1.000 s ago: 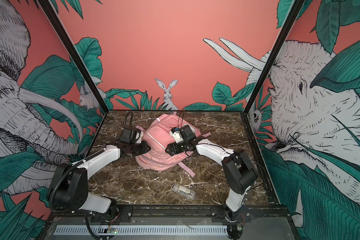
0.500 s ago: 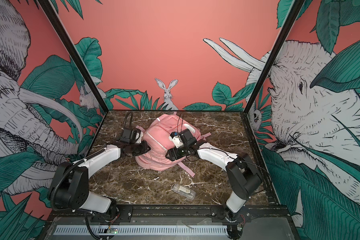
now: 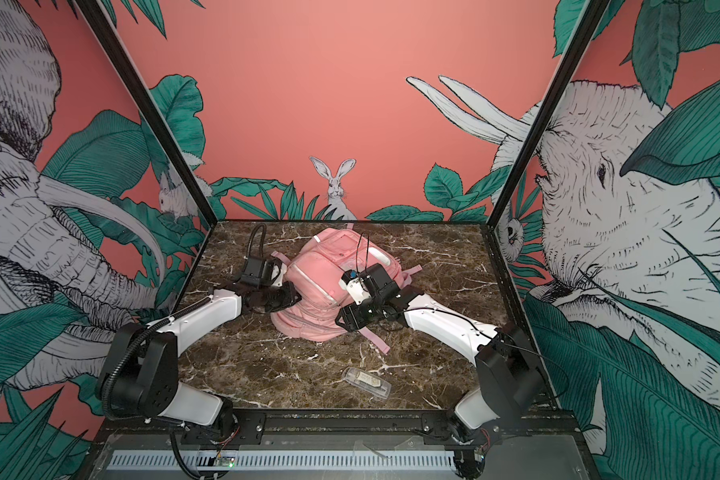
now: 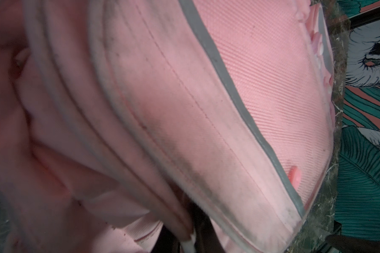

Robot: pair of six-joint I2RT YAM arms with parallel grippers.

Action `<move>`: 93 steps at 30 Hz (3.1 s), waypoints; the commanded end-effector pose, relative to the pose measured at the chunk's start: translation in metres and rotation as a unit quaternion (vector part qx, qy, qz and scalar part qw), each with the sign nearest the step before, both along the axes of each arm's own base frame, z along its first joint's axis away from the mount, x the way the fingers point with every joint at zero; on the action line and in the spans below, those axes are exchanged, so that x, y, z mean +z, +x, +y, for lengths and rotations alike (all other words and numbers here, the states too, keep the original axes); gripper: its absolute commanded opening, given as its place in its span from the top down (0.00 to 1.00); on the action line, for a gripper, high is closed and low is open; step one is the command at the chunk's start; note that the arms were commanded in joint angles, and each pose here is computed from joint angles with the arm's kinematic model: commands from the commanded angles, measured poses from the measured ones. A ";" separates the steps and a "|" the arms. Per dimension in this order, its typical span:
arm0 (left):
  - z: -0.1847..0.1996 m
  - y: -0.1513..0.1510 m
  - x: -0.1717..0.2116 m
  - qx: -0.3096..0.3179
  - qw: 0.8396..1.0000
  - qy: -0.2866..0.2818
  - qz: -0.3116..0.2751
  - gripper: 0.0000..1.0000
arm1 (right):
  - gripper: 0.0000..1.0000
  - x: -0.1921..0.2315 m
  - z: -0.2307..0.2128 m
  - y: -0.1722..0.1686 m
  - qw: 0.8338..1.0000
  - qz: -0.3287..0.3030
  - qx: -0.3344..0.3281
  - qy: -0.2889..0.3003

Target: Pack the student bag

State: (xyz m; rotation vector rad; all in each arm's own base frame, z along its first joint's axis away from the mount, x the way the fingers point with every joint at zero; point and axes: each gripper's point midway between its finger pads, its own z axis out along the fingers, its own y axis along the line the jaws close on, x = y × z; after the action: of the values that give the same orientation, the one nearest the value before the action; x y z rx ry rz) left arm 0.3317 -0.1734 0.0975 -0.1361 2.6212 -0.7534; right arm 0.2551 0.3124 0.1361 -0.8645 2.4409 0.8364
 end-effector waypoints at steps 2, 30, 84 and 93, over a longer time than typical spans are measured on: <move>-0.001 0.003 0.005 0.000 1.000 -0.009 -0.014 0.86 | 0.39 -0.004 0.004 0.018 0.999 -0.022 -0.012 -0.024; -0.004 0.003 0.005 0.002 1.000 -0.020 -0.013 0.86 | 0.82 -0.043 0.014 0.030 0.995 -0.020 -0.030 -0.093; -0.013 0.000 0.007 0.007 0.999 -0.031 -0.017 0.86 | 0.97 -0.020 0.124 0.008 0.999 -0.009 -0.009 -0.045; -0.025 -0.011 -0.001 0.002 0.999 -0.032 -0.012 0.86 | 0.98 -0.028 0.096 0.022 0.995 -0.021 -0.045 -0.082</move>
State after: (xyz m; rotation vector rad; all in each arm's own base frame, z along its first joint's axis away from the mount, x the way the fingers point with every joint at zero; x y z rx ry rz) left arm 0.3282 -0.1811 0.0881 -0.1974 2.5999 -0.7672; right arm 0.2704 0.4131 0.0989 -0.8472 2.5435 0.5959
